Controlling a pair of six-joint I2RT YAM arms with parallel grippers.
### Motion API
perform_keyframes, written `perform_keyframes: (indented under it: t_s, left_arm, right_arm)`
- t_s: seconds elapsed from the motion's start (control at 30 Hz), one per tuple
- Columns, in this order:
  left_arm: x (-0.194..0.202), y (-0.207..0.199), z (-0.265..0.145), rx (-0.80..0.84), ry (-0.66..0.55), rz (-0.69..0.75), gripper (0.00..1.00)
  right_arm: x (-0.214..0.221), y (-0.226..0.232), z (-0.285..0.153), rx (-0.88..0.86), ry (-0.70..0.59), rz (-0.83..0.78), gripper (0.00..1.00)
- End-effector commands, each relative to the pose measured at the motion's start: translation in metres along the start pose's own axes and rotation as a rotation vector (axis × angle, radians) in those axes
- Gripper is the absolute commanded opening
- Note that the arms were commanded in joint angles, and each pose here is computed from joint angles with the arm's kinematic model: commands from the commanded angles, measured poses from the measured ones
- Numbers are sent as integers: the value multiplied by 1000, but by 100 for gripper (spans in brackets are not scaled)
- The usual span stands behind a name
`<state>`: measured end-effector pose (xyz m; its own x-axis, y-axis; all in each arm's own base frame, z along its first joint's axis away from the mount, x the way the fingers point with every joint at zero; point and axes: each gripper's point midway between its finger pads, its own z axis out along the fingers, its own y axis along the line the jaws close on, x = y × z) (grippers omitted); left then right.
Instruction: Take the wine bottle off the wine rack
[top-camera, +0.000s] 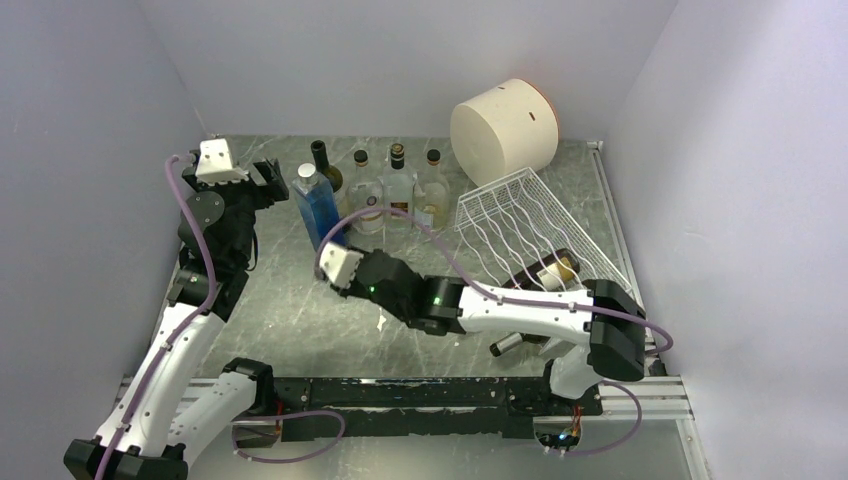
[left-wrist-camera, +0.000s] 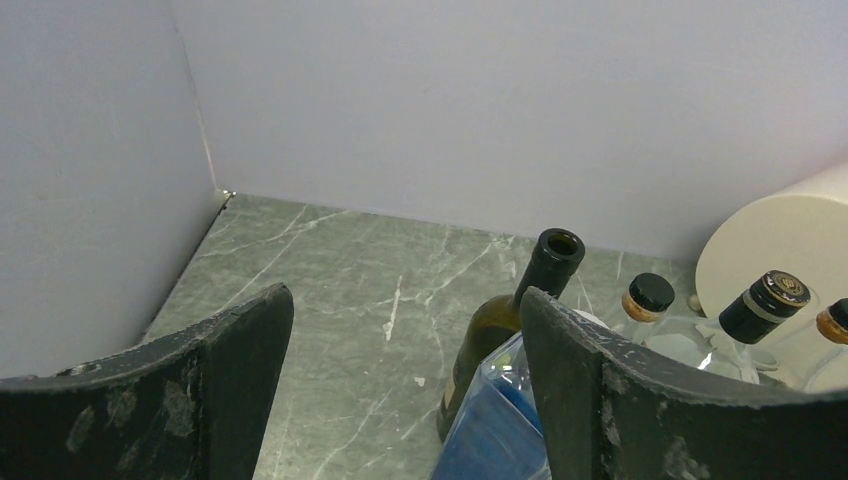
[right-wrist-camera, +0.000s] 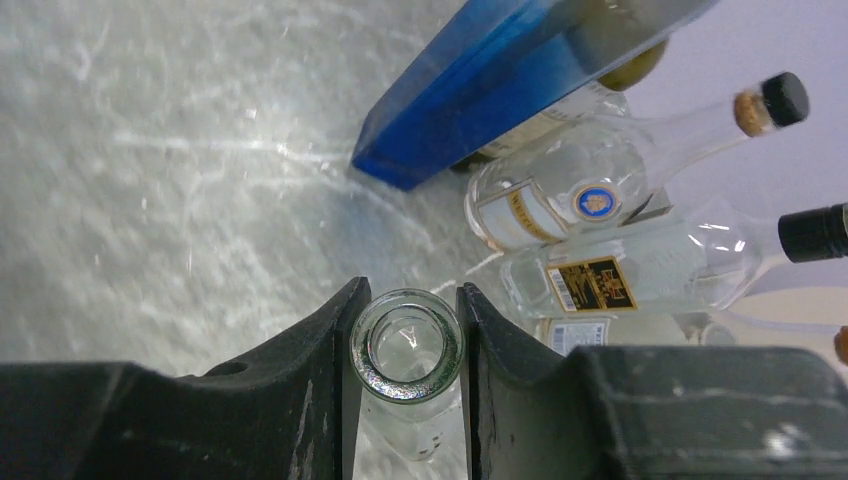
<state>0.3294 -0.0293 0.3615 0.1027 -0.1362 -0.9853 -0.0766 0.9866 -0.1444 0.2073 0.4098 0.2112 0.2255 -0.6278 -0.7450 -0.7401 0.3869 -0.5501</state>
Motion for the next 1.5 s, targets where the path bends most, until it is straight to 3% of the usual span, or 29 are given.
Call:
perform_keyframes:
  t_s: [0.0,0.33,0.5,1.47]
  left_arm:
    - [-19,-3,-5,15,-39,-21,88]
    - [-23,-7,-7,35,-46,-32,88]
    - [-23,-6,-7,32,-47,-33,88]
    - [-24,-4,-7,22,-50,-32,87]
  right_arm:
    - [-57,-51,4,61,-214,283,0]
    - [-81,-110,41,54,-352,482,0]
    - [-71,-136,64,88,-339,559,0]
    - [-37,-137,110,105,-269,576,0]
